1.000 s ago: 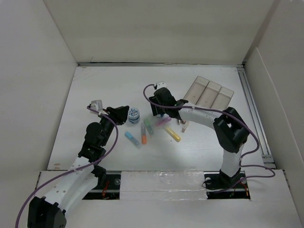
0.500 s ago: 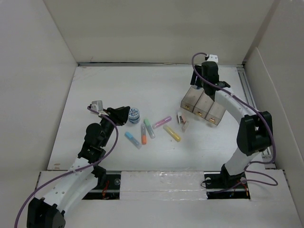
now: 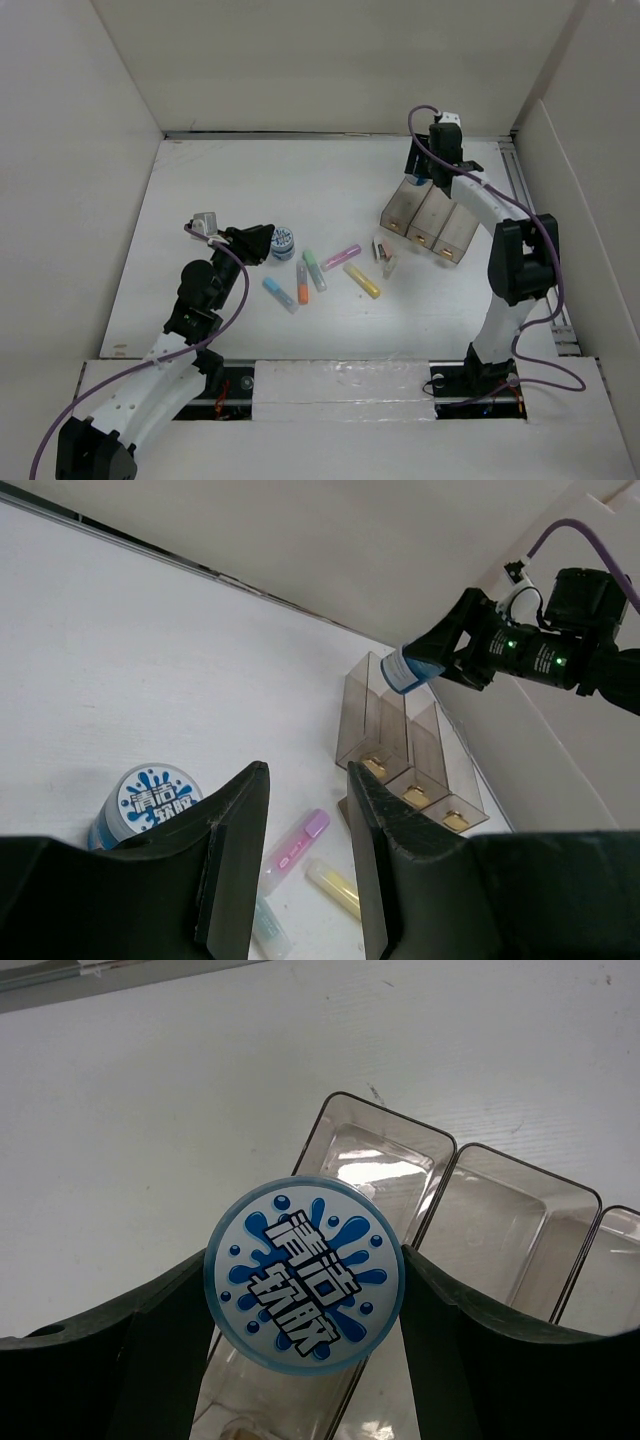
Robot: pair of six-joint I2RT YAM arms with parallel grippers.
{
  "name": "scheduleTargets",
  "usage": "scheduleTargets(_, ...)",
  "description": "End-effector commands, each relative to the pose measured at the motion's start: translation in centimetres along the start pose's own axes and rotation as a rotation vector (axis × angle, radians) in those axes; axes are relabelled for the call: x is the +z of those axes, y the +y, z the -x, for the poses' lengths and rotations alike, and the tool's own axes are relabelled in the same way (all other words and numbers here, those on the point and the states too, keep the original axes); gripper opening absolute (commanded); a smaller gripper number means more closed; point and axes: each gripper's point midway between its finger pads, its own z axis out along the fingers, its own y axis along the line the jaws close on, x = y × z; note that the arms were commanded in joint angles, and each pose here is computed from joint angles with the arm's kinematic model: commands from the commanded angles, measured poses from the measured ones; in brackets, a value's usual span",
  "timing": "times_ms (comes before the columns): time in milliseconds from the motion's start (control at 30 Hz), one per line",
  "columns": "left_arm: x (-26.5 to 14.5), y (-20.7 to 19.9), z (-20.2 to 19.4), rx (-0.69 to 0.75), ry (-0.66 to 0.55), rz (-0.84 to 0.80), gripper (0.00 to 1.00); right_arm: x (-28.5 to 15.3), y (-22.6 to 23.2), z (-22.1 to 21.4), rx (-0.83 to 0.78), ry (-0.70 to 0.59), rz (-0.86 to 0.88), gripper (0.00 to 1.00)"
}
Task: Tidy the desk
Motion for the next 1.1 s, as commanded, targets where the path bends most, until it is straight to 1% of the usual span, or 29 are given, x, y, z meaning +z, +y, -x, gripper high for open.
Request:
scheduleTargets(0,0.1,-1.8,1.9,0.005,-0.055,-0.058,0.33,-0.1,-0.1,3.3,0.017,-0.085,0.006,0.51)
scheduleTargets(133,0.2,-1.7,1.8,0.003,-0.049,-0.053,0.33,0.5,-0.3,2.5,0.015,-0.069,-0.008,0.52)
scheduleTargets(167,0.1,-2.2,1.5,0.005,-0.029,-0.080,0.33,0.7,-0.4,2.5,0.014,-0.065,-0.014,0.52)
scheduleTargets(400,-0.1,-2.4,1.7,0.006,-0.043,-0.092,0.33,1.7,-0.6,1.4,0.010,-0.036,-0.030,0.52)
scheduleTargets(700,0.3,-1.9,1.2,0.006,-0.023,-0.070,0.33,2.8,-0.6,0.3,0.003,-0.009,-0.031,0.55)
scheduleTargets(733,0.3,-2.0,1.3,0.006,-0.026,-0.074,0.33,2.9,-0.5,0.6,0.003,-0.014,-0.031,0.57)
scheduleTargets(833,0.1,-2.2,1.4,0.007,-0.033,-0.085,0.33,2.7,-0.8,0.8,0.002,-0.016,-0.048,0.65)
scheduleTargets(867,0.1,-2.1,1.5,0.008,-0.037,-0.082,0.33,2.6,-0.8,1.1,0.001,-0.024,-0.049,0.69)
scheduleTargets(933,0.2,-2.1,1.4,0.005,-0.030,-0.079,0.34,2.5,-0.9,1.3,0.001,-0.027,-0.054,0.73)
scheduleTargets(967,0.1,-2.3,1.4,0.007,-0.028,-0.090,0.33,2.1,-0.9,1.6,0.001,-0.029,-0.058,0.78)
scheduleTargets(1000,0.1,-2.4,1.4,0.007,-0.028,-0.090,0.33,2.1,-0.9,1.6,0.001,-0.029,-0.059,0.78)
scheduleTargets(1067,0.1,-2.2,1.4,0.007,-0.032,-0.084,0.33,1.6,-0.5,2.0,0.000,-0.044,-0.053,0.82)
